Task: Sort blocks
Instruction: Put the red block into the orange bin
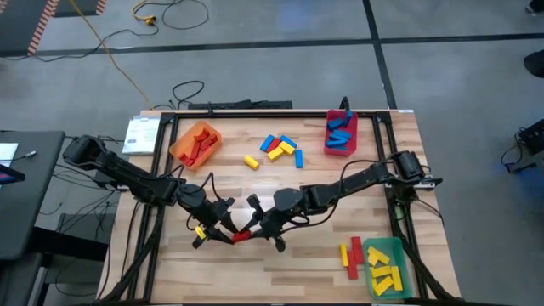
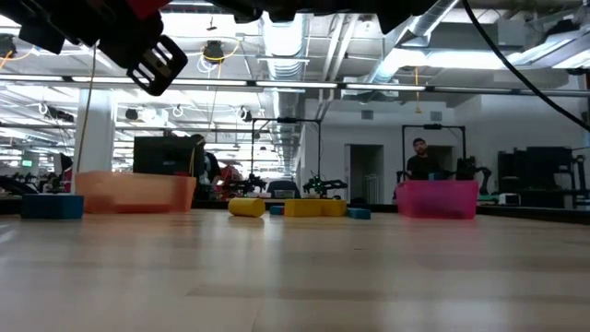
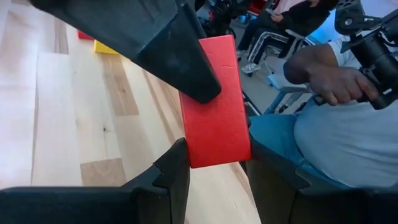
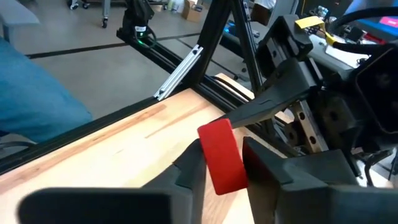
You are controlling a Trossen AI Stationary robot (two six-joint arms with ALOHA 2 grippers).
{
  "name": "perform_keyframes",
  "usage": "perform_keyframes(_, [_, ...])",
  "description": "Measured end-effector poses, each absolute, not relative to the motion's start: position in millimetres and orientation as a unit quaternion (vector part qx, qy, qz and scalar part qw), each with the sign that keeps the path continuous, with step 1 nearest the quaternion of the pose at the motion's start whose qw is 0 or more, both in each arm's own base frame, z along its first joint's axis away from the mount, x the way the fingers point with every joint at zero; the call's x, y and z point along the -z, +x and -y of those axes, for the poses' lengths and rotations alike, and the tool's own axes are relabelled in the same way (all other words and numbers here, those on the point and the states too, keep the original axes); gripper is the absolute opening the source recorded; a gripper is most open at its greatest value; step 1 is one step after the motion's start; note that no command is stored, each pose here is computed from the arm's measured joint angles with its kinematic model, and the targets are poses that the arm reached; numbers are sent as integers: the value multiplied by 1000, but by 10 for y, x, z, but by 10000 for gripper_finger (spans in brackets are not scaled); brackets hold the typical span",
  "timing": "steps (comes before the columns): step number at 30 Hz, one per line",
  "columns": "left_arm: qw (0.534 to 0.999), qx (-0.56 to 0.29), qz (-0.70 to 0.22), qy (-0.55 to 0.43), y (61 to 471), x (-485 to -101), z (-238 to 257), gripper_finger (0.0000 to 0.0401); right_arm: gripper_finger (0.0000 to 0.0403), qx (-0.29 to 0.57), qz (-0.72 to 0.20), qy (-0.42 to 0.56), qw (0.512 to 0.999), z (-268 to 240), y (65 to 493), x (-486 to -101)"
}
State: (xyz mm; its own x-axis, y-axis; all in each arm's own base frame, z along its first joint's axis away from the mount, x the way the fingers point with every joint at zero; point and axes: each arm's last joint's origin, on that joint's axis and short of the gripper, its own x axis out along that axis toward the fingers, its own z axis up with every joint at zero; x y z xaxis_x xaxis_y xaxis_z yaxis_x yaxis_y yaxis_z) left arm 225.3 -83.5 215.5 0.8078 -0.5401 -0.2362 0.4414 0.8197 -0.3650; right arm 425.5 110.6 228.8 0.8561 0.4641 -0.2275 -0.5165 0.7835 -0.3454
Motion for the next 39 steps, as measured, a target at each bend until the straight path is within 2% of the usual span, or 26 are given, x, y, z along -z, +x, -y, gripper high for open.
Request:
perform_keyframes(4, [940, 255, -168, -150, 2254, -2152, 832, 137, 71, -262, -62, -214, 939, -1109, 4253, -2287])
perform_keyframes(7, [943, 252, -166, -138, 2257, -2149, 825, 144, 63, -259, -65, -214, 940, -1112, 4252, -2285])
perform_keyframes(13, [953, 246, -150, -93, 2254, -2159, 814, 166, 59, -244, -80, -186, 948, -1106, 4248, -2284])
perform_keyframes(20, [976, 160, -142, -35, 2265, -2155, 756, 186, 57, -190, -148, -158, 958, -1038, 4177, -2305])
perform_keyframes(27, [985, 91, -147, 10, 2268, -2127, 712, 189, 57, -123, -194, -140, 963, -947, 4129, -2326])
perform_keyframes(30, [985, 88, -145, 18, 2270, -2128, 710, 189, 57, -99, -195, -131, 967, -907, 4141, -2335])
perform_keyframes(35, [988, 19, -149, 34, 2269, -2113, 679, 189, 57, -52, -199, -105, 973, -765, 4166, -2353])
perform_keyframes(39, [987, 5, -155, 49, 2258, -2099, 686, 189, 57, -40, -203, -87, 974, -699, 4175, -2348])
